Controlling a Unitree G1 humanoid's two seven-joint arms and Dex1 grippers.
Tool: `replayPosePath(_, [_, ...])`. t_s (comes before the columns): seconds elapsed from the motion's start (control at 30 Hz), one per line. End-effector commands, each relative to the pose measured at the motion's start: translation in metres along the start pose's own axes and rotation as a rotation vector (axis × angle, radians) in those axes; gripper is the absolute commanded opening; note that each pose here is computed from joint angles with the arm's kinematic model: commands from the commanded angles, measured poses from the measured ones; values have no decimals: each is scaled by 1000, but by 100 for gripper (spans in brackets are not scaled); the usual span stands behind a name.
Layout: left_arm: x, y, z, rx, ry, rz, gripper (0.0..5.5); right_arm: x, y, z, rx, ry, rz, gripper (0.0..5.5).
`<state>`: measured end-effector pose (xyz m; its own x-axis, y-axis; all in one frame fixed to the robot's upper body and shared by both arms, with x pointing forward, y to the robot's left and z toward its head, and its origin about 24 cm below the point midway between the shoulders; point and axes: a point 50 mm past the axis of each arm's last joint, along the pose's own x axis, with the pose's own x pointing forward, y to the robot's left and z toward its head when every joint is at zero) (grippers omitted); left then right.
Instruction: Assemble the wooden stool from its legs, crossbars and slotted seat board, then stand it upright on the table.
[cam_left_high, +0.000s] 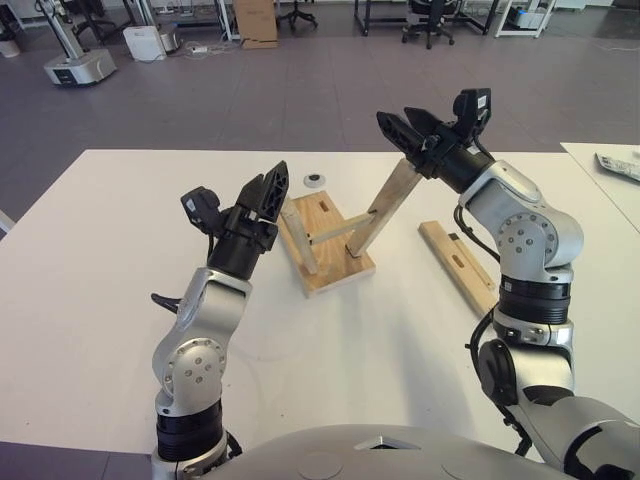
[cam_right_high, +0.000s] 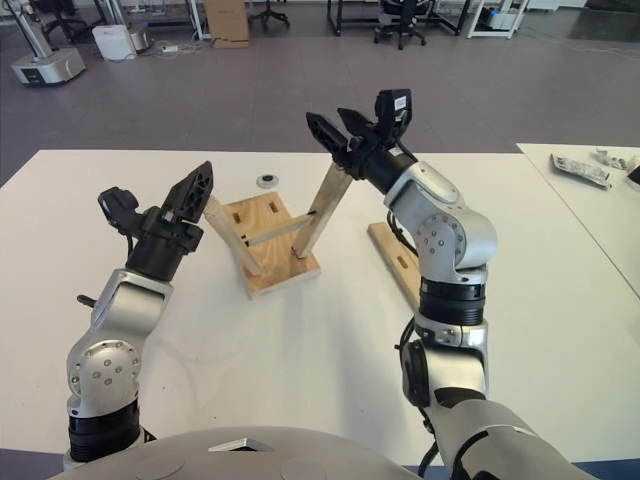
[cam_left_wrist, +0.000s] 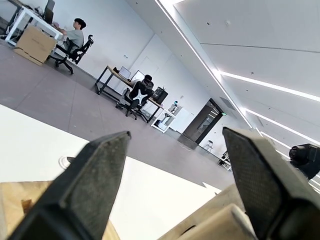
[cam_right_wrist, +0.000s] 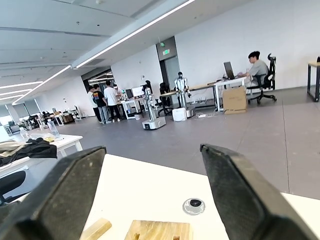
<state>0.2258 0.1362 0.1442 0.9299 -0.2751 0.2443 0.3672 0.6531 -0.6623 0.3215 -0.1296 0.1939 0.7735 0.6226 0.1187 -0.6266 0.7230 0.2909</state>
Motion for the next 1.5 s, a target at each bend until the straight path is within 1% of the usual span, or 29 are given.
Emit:
replayPosePath(0.03, [-17, 36, -41, -5, 269, 216, 338, 0, 11, -74, 194, 344, 34, 355])
replayPosePath(0.2, [-13, 33, -44, -9, 270, 202, 338, 0, 32, -81, 215, 384, 135, 355])
replayPosePath(0.33, [-10, 30, -50, -1, 315, 168, 338, 3, 41, -80, 224, 382, 170, 355])
replayPosePath(0.47, [-8, 28, -56, -10, 332, 163, 338, 6, 45, -80, 239, 382, 185, 355])
replayPosePath(0.63, [-11, 34, -53, -5, 315, 190, 338, 7, 40, -68, 269, 339, 181, 355])
replayPosePath(0.73, [-12, 35, -53, -2, 308, 193, 338, 8, 42, -50, 271, 275, 226, 355])
replayPosePath(0.83, [-11, 35, -51, 0, 304, 183, 338, 12, 48, -17, 254, 179, 278, 355])
replayPosePath(0.97, [-5, 28, -38, 7, 251, 119, 338, 16, 62, 50, 265, -32, 359, 355])
replayPosePath(1.03, [-1, 21, -24, 22, 212, 37, 338, 16, 64, 73, 298, -122, 345, 355])
replayPosePath(1.1, [2, 7, 9, 31, 132, -126, 338, 12, 52, 92, 286, -189, 270, 355])
replayPosePath(1.17, [1, -8, 44, 24, 46, -280, 338, 7, 34, 97, 279, -209, 176, 355])
replayPosePath(1.2, [1, -14, 57, -5, 9, -335, 338, 5, 25, 96, 275, -209, 130, 355])
replayPosePath(1.23, [2, -20, 76, -79, -76, -390, 338, 2, 13, 92, 279, -203, 64, 355])
replayPosePath(1.3, [3, -24, 103, -168, -199, -426, 338, -2, -3, 82, 274, -182, -19, 355])
replayPosePath(1.33, [5, -24, 110, -200, -238, -427, 338, -3, -6, 78, 276, -174, -40, 355])
replayPosePath(1.4, [11, -17, 115, -194, -254, -373, 338, -6, -12, 71, 270, -160, -76, 355])
replayPosePath(1.43, [17, -5, 112, -138, -226, -287, 338, -10, -20, 65, 231, -134, -145, 355])
replayPosePath(1.5, [29, 28, 98, 75, -108, -71, 338, -24, -43, 43, 63, -32, -350, 355])
